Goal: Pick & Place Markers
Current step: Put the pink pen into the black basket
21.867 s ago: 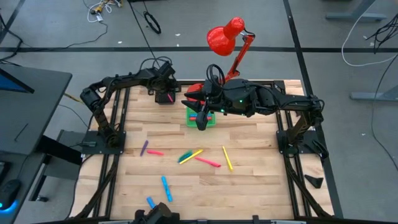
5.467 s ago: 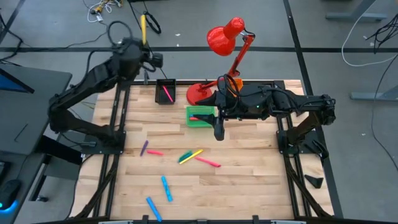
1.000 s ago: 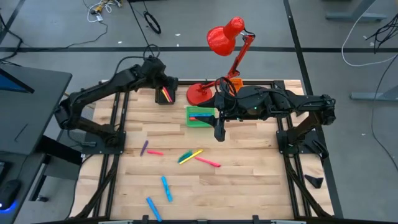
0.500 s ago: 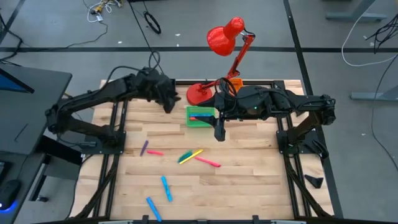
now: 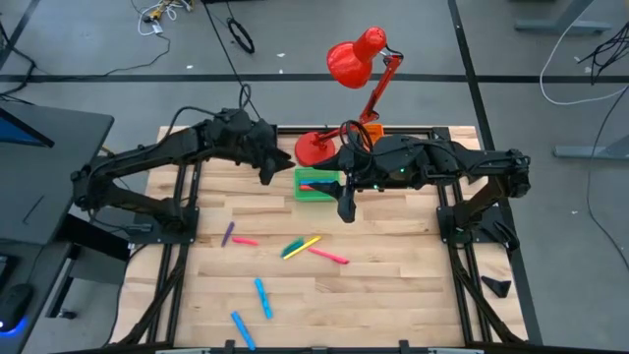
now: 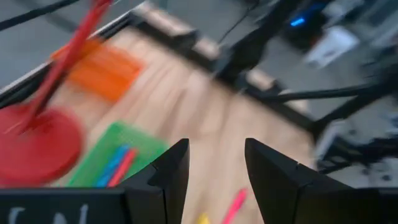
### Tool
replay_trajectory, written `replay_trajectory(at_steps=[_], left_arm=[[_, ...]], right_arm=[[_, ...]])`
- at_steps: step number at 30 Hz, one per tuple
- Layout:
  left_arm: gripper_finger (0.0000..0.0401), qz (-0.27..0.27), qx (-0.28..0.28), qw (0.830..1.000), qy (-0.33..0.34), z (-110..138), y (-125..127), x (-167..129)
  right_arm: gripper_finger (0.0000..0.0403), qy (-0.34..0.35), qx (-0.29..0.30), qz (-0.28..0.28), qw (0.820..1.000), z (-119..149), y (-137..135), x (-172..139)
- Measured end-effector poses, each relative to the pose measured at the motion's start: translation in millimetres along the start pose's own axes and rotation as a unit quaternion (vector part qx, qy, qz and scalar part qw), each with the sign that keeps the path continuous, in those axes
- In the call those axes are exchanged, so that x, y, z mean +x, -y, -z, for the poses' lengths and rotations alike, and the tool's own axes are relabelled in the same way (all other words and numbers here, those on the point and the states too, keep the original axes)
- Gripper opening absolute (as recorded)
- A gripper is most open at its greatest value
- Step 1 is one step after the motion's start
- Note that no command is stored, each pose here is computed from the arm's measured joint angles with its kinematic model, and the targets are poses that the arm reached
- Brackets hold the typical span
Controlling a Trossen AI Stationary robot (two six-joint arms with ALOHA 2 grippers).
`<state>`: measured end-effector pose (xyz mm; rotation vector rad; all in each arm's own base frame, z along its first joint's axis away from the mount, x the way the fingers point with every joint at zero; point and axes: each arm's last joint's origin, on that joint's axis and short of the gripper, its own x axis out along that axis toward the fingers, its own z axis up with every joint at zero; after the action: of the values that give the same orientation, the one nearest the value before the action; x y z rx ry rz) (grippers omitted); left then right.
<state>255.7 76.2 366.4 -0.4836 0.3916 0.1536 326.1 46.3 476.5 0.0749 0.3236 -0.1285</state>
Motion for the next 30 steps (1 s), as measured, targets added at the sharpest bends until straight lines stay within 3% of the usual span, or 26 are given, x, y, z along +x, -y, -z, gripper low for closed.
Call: replay_trajectory(at_steps=[9, 16, 30], left_arm=[[0.0163, 0.115, 0.091, 0.981, 0.125, -14, 47, 1], [0.0162, 0.090, 0.116, 0.978, 0.151, -2, 76, 1], [0.0162, 0.096, 0.132, 0.967, 0.197, 16, 123, -7]], right_arm=[[0.0206, -0.044, 0.026, 0.007, 0.999, 9, 0, -1], [0.0206, -0.077, 0.013, 0.003, 0.997, 16, -4, -5], [0.0206, -0.085, 0.013, -0.008, 0.996, 17, -11, -16]])
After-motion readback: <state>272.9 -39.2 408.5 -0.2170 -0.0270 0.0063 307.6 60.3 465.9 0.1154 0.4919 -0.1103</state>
